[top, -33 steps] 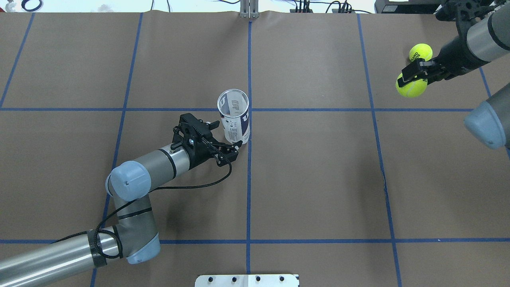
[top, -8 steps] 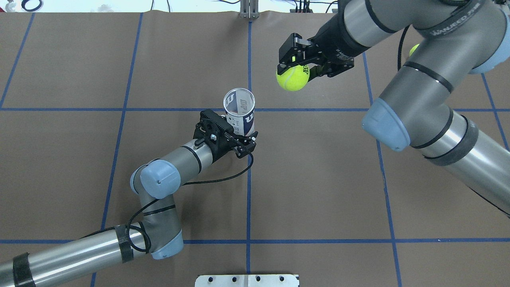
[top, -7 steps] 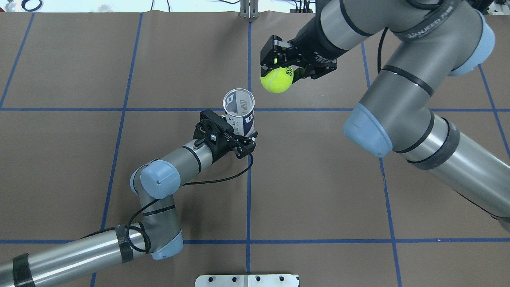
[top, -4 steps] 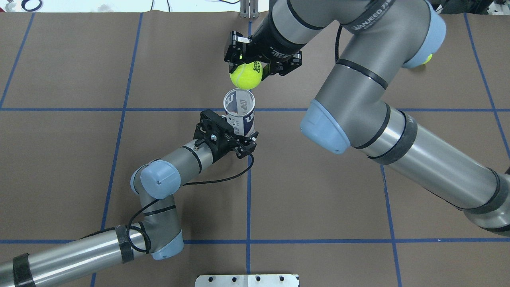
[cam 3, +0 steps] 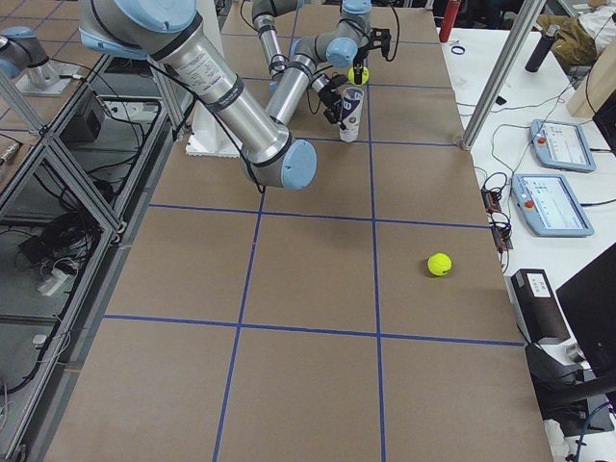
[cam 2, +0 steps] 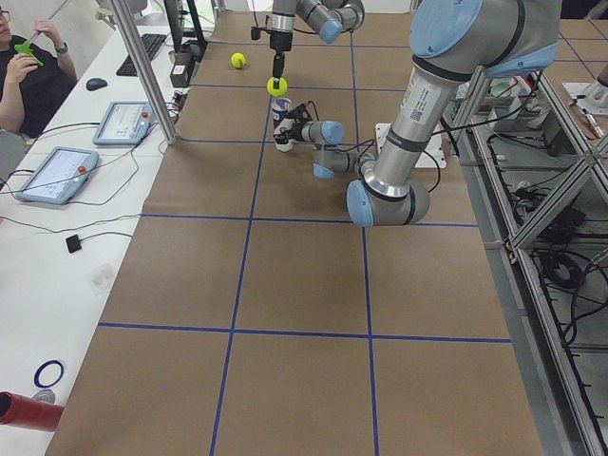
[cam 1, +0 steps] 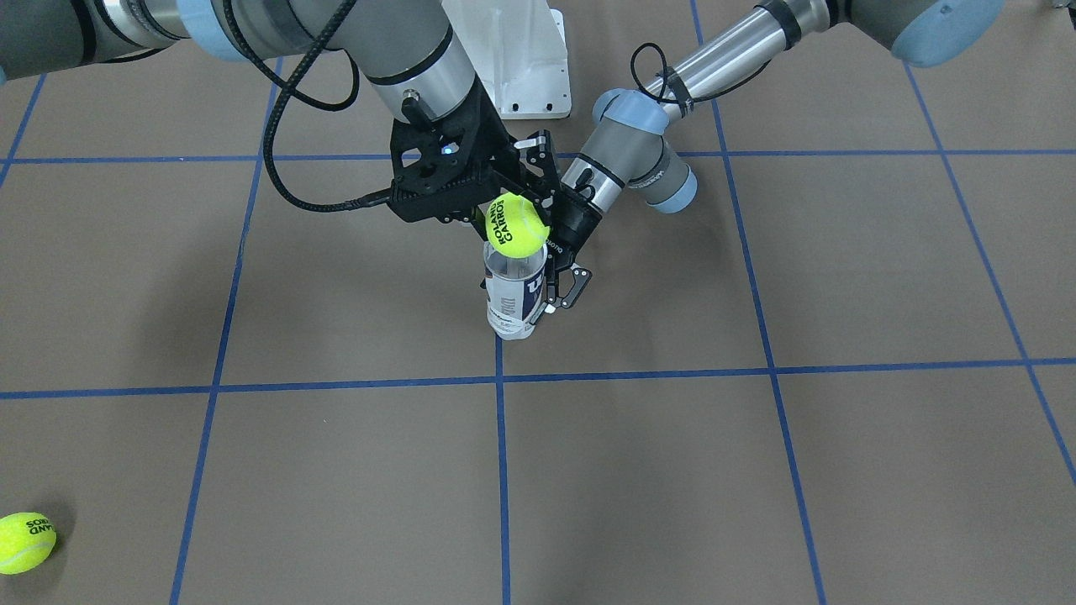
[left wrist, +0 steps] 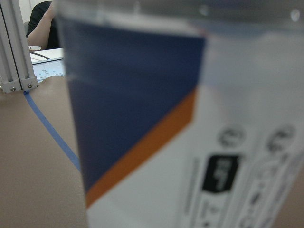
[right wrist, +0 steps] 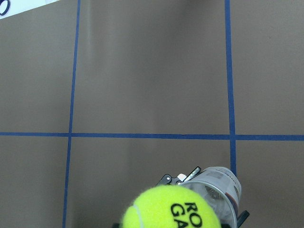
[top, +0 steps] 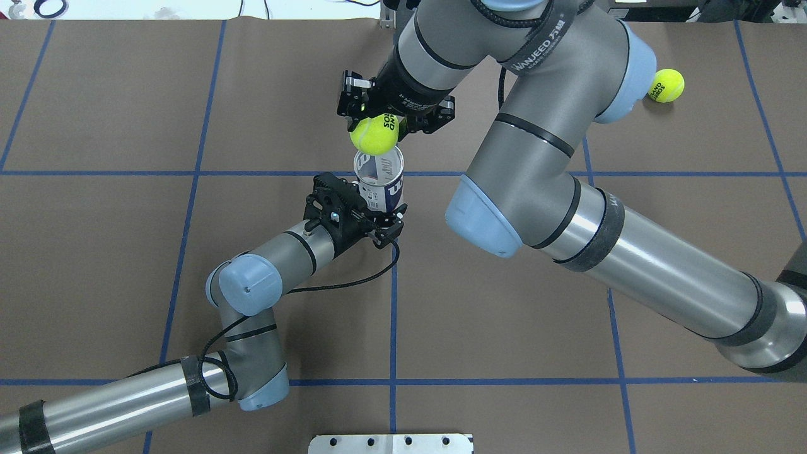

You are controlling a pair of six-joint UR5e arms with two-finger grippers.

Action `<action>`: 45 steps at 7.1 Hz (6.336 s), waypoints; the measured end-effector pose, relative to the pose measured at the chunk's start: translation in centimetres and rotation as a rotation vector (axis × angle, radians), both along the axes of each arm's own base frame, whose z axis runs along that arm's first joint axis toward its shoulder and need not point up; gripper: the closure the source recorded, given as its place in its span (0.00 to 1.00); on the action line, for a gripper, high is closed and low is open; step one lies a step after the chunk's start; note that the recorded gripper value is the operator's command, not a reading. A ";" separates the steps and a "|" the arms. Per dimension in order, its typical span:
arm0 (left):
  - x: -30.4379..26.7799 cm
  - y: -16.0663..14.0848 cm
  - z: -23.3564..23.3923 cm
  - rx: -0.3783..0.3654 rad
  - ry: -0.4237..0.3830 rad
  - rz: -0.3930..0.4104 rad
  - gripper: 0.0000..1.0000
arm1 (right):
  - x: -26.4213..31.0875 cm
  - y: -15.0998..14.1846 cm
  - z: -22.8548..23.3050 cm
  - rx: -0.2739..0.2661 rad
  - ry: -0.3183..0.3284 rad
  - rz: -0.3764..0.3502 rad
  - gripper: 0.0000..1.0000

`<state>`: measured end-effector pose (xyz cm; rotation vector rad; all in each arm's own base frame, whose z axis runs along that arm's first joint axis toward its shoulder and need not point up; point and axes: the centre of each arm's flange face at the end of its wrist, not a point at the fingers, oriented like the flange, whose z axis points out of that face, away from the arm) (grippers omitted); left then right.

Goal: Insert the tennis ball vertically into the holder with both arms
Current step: 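Lower the ball into the can's mouth with the right gripper, then push the yellow ball down into the can and open the right gripper, then raise the right gripper and move it toward the second yellow ball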

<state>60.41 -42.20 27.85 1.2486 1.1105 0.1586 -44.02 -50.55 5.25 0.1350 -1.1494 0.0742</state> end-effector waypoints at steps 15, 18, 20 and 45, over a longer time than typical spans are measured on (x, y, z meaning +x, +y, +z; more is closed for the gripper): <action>-0.2 -0.1 -0.1 0.006 0.009 -0.006 0.25 | -1.3 1.3 1.5 -0.046 0.014 0.021 0.01; -0.3 -0.2 -0.1 0.006 0.009 -0.008 0.25 | -1.1 1.2 1.4 -0.043 0.011 0.028 1.00; -0.3 -0.2 -0.1 0.006 0.009 -0.009 0.25 | -0.4 0.7 1.3 -0.033 0.008 0.036 1.00; -0.4 -0.4 -0.1 0.006 0.005 -0.011 0.01 | 0.9 0.3 1.0 0.015 0.013 0.070 0.00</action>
